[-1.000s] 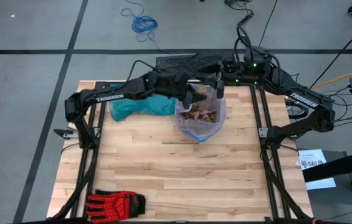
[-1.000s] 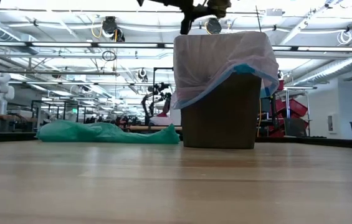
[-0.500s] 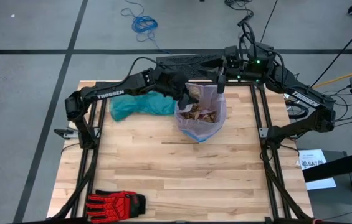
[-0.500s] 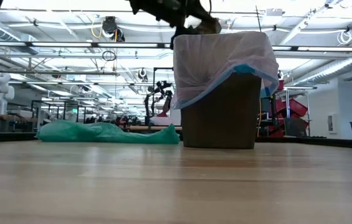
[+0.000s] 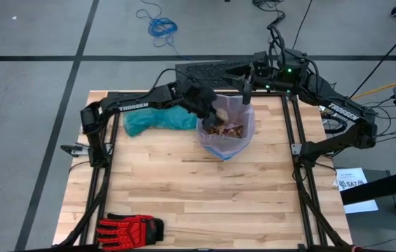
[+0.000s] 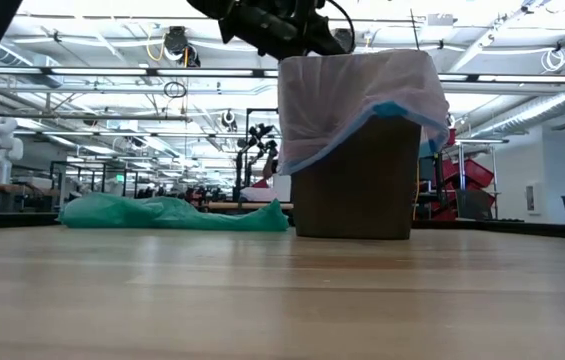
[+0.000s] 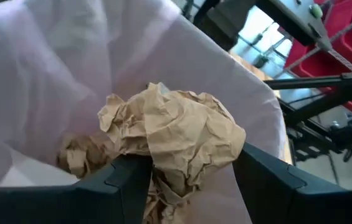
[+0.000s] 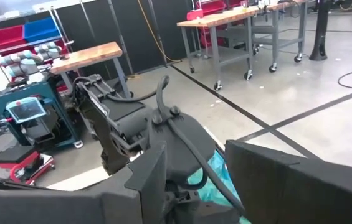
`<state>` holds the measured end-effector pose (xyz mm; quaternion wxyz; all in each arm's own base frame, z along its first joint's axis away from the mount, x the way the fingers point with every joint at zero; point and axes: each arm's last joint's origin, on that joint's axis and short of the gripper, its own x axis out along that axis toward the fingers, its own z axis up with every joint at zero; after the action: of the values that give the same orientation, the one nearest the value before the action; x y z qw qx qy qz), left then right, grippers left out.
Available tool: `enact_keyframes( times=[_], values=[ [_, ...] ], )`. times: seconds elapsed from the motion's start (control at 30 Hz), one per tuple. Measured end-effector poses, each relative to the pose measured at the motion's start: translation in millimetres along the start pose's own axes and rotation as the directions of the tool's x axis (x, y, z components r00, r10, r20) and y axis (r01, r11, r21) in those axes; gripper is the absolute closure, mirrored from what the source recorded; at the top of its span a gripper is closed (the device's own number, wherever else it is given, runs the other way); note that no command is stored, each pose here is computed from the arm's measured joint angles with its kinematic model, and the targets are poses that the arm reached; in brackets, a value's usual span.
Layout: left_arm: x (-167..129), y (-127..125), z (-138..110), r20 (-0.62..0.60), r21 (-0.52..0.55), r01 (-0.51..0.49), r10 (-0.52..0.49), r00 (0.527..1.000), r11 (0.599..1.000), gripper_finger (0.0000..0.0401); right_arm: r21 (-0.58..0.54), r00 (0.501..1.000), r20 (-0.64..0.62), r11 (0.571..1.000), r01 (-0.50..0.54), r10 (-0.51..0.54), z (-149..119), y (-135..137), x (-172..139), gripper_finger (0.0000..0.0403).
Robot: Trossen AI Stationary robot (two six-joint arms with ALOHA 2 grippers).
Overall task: Place trash/remove bag and relplace
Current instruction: Put the brown paper into the black trash bin
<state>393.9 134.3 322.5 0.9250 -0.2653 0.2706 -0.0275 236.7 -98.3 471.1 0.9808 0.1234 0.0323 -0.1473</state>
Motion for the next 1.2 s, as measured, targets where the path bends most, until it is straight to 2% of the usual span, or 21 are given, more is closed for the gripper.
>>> enact_keyframes(
  times=[0.23, 0.4, 0.53, 0.8, 0.87, 1.03, 1.2],
  values=[
    [1.8, 1.8, -0.2, -0.005, -0.005, 0.017, -0.017, 1.0, 1.0, 0.0189, 0.005, 1.0, -0.012, 1.0, 0.023, -0.023, -1.6, -1.0, 0.0, 0.0245],
    [-0.4, 5.9, -1.5, -0.023, -0.049, 0.001, -0.002, 1.0, 0.999, 0.0189, 0.005, 1.0, -0.014, 1.0, 0.026, -0.026, -1.7, -1.0, 0.0, 0.0245],
    [-6.1, 0.9, 1.4, -0.002, -0.037, 0.009, -0.009, 1.0, 0.999, 0.0189, 0.005, 1.0, -0.013, 1.0, 0.026, -0.026, -1.7, -1.1, 0.0, 0.0245],
    [-40.3, -29.9, 35.0, 0.101, 0.063, 0.056, -0.063, 0.993, 0.996, 0.0189, 0.005, 1.0, -0.008, 1.0, 0.028, -0.027, -1.2, -1.0, 0.0, 0.0245],
    [-52.1, -39.3, 42.9, 0.097, 0.147, 0.028, -0.043, 0.994, 0.989, 0.0189, 0.005, 1.0, -0.008, 1.0, 0.028, -0.027, -1.2, -1.0, 0.0, 0.0245],
    [-69.9, -50.5, 44.7, 0.051, 0.301, -0.18, 0.173, 0.984, 0.936, 0.0189, 0.003, 1.0, -0.008, 1.0, 0.027, -0.027, -1.2, -0.9, 0.0, 0.0245],
    [-78.7, -57.1, 50.3, 0.072, 0.332, -0.197, 0.184, 0.98, 0.923, 0.0189, -0.002, 1.0, -0.009, 1.0, 0.023, -0.023, -1.2, -0.9, 0.0, 0.0245]
  ],
)
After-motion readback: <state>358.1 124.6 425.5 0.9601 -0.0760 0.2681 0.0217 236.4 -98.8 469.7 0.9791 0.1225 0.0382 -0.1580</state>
